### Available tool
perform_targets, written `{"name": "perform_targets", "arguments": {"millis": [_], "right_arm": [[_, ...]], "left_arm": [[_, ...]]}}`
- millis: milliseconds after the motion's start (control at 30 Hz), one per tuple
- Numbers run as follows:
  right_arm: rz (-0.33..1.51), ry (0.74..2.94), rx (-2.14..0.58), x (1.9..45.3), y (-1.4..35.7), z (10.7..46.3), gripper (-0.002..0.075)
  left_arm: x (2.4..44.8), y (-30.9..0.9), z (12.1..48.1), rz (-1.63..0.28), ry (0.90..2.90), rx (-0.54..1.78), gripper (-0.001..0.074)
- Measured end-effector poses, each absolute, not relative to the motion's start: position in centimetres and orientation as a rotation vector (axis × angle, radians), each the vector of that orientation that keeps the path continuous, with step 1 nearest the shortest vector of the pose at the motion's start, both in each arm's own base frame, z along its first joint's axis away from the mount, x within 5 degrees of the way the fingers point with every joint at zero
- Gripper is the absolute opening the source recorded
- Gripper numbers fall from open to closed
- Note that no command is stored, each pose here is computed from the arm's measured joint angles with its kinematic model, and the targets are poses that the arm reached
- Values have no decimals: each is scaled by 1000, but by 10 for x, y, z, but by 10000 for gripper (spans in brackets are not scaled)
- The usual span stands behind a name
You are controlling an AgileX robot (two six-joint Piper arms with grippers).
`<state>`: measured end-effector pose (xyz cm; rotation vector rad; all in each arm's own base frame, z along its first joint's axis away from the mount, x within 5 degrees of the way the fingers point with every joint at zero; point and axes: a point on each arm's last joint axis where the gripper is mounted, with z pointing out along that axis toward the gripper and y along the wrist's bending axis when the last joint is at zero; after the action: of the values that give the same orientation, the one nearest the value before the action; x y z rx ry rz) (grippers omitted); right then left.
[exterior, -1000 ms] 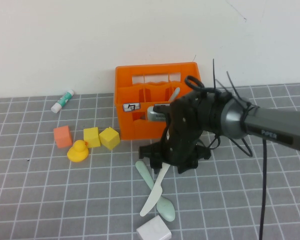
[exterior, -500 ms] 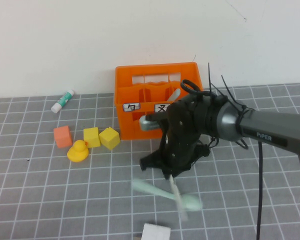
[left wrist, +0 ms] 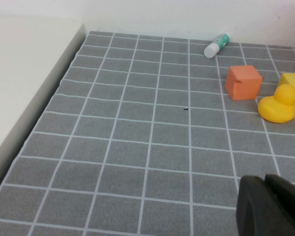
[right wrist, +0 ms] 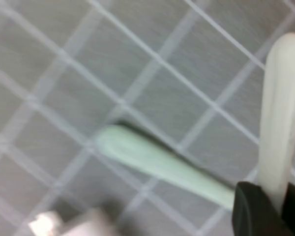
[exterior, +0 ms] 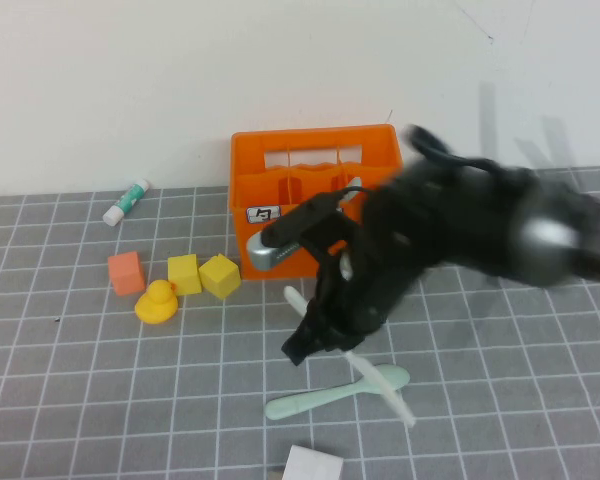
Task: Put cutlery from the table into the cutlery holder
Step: Place the knife on the box
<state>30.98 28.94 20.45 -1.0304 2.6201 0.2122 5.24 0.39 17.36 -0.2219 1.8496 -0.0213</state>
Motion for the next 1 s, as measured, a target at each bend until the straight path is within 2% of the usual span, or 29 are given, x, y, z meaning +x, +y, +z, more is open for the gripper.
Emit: {"name": "perform_targets", "arguments": {"millis": [100,200,367,467,667,1000], "right_arm": [[394,2461,-895,281,274,218,59],[488,2228,-733,257,246,228,59],[551,1782,-493,239,208,258,59],[542,1634,-393,244,192,275,59],[488,1554,-313,269,181,287,59],[323,1495,-430,331,212,279,59]], "left_arm": [[52,4,174,-21,1850,-222,-3],[52,4,174,-21,1850,-222,-3],[52,4,174,-21,1850,-222,-3],[52,4,174,-21,1850,-222,-3],[52,4,174,-21,1850,-222,-3],[52,4,174,-21,1850,-222,-3]]}}
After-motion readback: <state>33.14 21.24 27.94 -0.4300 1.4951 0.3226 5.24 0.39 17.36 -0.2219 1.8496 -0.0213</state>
